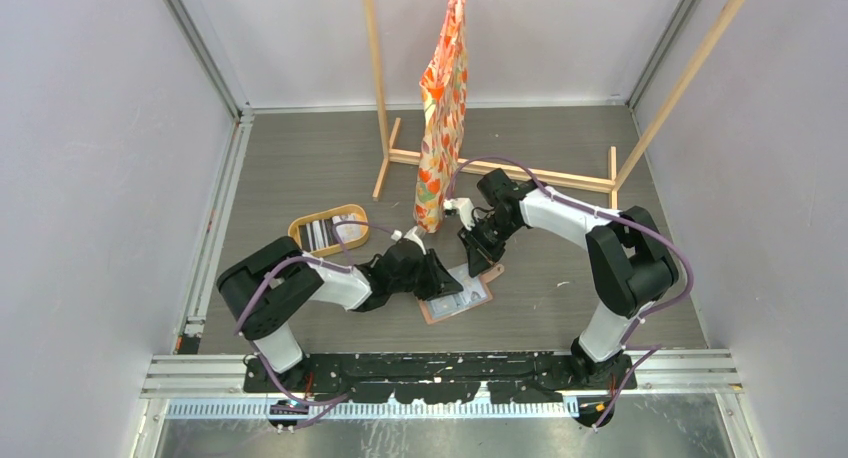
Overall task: Put the credit cards into the card holder
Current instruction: Insert the credit card into the card holder.
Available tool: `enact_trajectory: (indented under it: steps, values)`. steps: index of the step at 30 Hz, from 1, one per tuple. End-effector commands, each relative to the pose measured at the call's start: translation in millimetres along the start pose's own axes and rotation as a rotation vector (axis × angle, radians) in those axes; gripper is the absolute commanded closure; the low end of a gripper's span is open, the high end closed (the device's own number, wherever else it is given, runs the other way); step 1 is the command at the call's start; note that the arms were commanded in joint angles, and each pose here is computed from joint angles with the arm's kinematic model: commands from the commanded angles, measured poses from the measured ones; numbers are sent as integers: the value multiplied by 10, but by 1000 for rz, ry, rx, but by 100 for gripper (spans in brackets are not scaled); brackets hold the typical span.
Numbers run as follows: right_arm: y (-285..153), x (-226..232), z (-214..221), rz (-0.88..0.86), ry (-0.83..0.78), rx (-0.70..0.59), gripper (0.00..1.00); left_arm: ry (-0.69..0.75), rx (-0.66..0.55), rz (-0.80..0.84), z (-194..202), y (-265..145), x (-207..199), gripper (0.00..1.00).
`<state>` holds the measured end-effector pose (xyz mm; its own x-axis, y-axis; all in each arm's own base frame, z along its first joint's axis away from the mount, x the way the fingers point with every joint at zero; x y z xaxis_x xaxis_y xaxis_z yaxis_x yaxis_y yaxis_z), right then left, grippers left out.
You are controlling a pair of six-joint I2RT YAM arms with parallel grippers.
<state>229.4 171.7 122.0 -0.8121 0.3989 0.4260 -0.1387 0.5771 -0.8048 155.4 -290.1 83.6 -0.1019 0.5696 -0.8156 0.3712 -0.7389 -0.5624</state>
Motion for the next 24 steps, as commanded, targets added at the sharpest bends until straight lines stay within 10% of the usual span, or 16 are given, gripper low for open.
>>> enact_trajectory:
  steps: [1,24]
  values:
    - [-114,5,-103,-1,18,-42,90,25,-6,66,-14,25,-91,77]
    - [-49,-185,-28,-125,296,-36,65,309,-230,169,-95,-519,-1,63]
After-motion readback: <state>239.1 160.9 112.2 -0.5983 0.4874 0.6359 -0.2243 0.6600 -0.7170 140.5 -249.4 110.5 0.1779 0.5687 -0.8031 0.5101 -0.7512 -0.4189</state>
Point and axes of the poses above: each gripper's point midway between its finger pads, its own y axis out along the fingers, its own x axis along the line the jaws close on, z = x × y, the point moved 9 cm from there along -y, back along the fingers, and after that the axes turned 4 degrees about -y, right-handed, at the moved point
